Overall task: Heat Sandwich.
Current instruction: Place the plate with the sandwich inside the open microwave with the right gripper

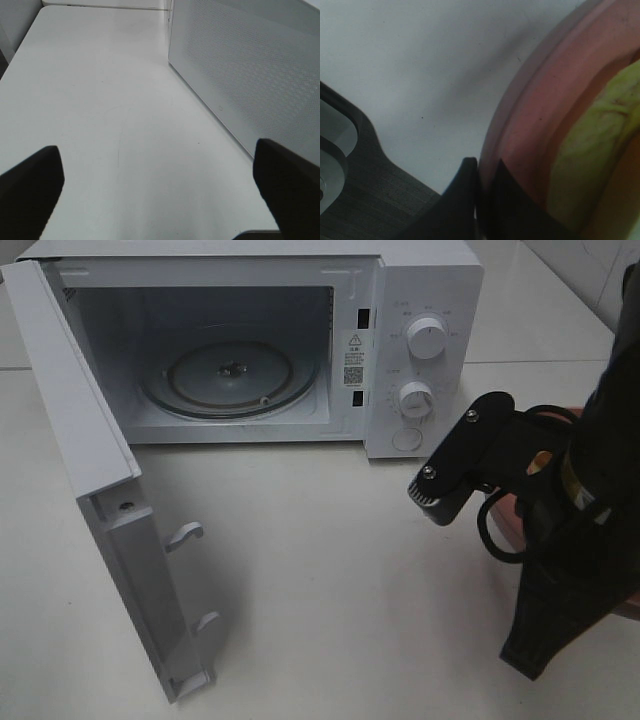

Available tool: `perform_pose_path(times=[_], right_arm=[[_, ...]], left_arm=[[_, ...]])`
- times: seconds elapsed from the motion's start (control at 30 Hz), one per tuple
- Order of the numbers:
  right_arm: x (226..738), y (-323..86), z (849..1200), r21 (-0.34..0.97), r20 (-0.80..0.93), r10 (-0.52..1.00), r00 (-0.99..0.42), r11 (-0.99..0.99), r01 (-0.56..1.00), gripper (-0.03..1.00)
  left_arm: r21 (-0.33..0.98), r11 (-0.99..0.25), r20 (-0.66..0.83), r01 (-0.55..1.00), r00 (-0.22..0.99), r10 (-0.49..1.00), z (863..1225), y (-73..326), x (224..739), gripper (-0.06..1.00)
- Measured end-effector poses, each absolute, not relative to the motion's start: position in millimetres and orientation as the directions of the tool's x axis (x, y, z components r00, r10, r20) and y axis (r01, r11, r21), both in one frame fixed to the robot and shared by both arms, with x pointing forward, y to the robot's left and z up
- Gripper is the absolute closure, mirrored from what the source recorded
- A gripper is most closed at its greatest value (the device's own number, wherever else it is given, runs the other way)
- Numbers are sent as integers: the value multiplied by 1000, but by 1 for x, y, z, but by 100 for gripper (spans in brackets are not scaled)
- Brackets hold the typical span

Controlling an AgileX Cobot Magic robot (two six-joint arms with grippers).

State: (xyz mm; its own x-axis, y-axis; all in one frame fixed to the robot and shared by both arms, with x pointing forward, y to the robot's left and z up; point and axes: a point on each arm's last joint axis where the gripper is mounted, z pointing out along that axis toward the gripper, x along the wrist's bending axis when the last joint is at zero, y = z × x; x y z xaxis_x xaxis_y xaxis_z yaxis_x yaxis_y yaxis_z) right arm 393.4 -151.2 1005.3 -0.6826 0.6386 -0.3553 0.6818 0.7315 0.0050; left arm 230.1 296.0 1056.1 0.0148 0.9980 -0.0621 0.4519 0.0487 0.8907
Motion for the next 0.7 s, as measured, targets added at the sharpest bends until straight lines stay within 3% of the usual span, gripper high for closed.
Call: perform_pose_path(times=[0.7], right_arm=[[391, -144, 1005, -110, -331, 244, -912, 949, 294, 93]], left_arm=[[891, 49, -62, 452, 15, 998, 1056, 296, 230, -3]])
